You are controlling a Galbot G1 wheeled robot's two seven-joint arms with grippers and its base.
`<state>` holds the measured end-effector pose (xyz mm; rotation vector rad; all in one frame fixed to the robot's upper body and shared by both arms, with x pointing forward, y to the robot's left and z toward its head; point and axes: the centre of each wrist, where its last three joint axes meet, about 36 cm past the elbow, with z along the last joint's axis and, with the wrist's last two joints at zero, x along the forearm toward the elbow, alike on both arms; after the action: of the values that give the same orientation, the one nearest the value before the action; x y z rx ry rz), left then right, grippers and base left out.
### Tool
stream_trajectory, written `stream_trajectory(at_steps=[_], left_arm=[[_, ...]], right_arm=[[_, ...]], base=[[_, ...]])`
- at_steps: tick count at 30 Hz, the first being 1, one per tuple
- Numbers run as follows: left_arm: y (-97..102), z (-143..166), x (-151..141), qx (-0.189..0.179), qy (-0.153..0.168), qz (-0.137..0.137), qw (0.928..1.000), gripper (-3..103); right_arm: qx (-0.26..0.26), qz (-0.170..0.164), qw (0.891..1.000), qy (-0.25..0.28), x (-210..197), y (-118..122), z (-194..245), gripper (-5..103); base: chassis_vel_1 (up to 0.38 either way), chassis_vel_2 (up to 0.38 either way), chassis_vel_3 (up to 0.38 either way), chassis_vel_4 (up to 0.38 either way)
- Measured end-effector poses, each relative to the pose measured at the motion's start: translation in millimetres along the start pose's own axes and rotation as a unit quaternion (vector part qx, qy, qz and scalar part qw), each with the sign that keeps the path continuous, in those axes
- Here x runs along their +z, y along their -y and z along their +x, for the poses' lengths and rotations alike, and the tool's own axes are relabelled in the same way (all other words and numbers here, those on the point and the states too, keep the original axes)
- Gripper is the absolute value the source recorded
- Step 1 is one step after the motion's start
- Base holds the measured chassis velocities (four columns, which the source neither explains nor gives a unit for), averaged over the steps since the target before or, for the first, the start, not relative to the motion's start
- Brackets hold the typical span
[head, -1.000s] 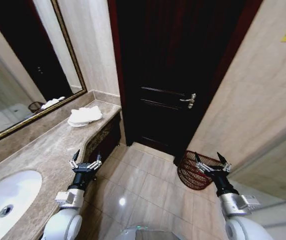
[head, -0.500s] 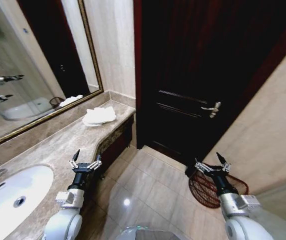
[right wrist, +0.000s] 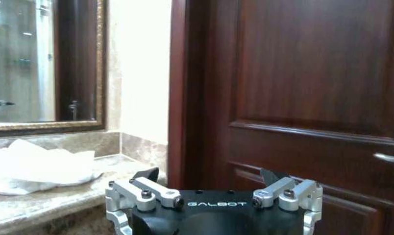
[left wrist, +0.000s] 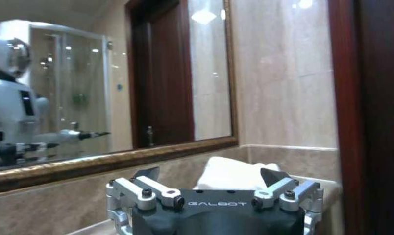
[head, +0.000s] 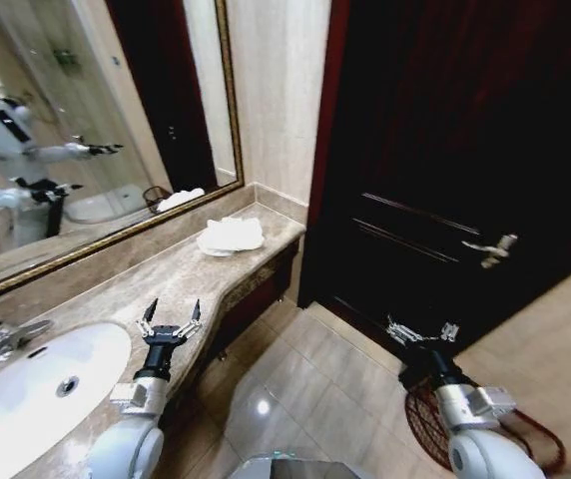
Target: Discard the used towel into the hamper.
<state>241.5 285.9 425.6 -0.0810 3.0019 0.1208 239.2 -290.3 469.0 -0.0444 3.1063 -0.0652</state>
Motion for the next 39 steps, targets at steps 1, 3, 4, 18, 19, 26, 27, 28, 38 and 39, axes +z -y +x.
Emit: stream_trajectory(at_steps=[1,3,4,18,19,26,27,28,38,39], left_arm=[[-0.1,-0.1,1.6,-0.003,0.003,0.001,1.0,100],[0.4,-0.5,3.7,-0.007,0.006,0.002,1.0,100],[0.5,-0.5,4.4,-0.008,0.008,0.002,0.9999,100],[0.6,0.1,4.0,-0.007,0.009,0.001,0.9999,100],[0.5,0.2,4.1,-0.007,0.008,0.001,0.9999,100],[0.0,1.7,5.6,-0.008,0.005,0.0,1.0,100],[-0.4,1.6,5.6,-0.008,0.005,0.0,1.0,100],[-0.6,1.4,5.5,-0.008,0.005,0.0,1.0,100],[-0.6,1.1,5.6,-0.009,0.005,0.0,0.9999,100],[-0.6,1.2,5.6,-0.009,0.005,0.0,0.9999,100]], right_arm=[[-0.001,0.0,1.0,0.0,-0.1,0.0,-0.1,100],[-0.001,0.001,1.0,0.0,-0.2,0.1,-0.3,100],[-0.001,0.001,1.0,0.0,-0.1,0.1,-0.3,100],[-0.003,-0.001,1.0,0.0,-0.5,-1.9,-2.7,100],[-0.004,-0.001,1.0,0.0,-0.4,-2.1,-2.7,100],[-0.006,0.0,1.0,-0.001,-0.3,-2.2,-2.2,100],[-0.006,0.001,1.0,-0.001,-0.4,-2.1,-2.1,100],[-0.006,0.001,1.0,-0.001,-0.5,-2.1,-2.0,100],[-0.007,0.002,1.0,0.0,-0.5,-2.5,-1.8,100],[-0.009,0.002,1.0,-0.001,-0.4,-2.3,-1.3,100]], base=[[-0.046,0.21,0.203,-0.031],[-0.054,0.195,0.197,-0.031],[-0.061,0.18,0.179,-0.069],[-0.109,0.12,0.126,-0.108],[-0.103,0.127,0.121,-0.107],[-0.134,0.11,0.115,-0.12],[-0.128,0.129,0.105,-0.139],[-0.123,0.116,0.106,-0.139],[-0.118,0.119,0.117,-0.114],[-0.133,0.127,0.116,-0.114]])
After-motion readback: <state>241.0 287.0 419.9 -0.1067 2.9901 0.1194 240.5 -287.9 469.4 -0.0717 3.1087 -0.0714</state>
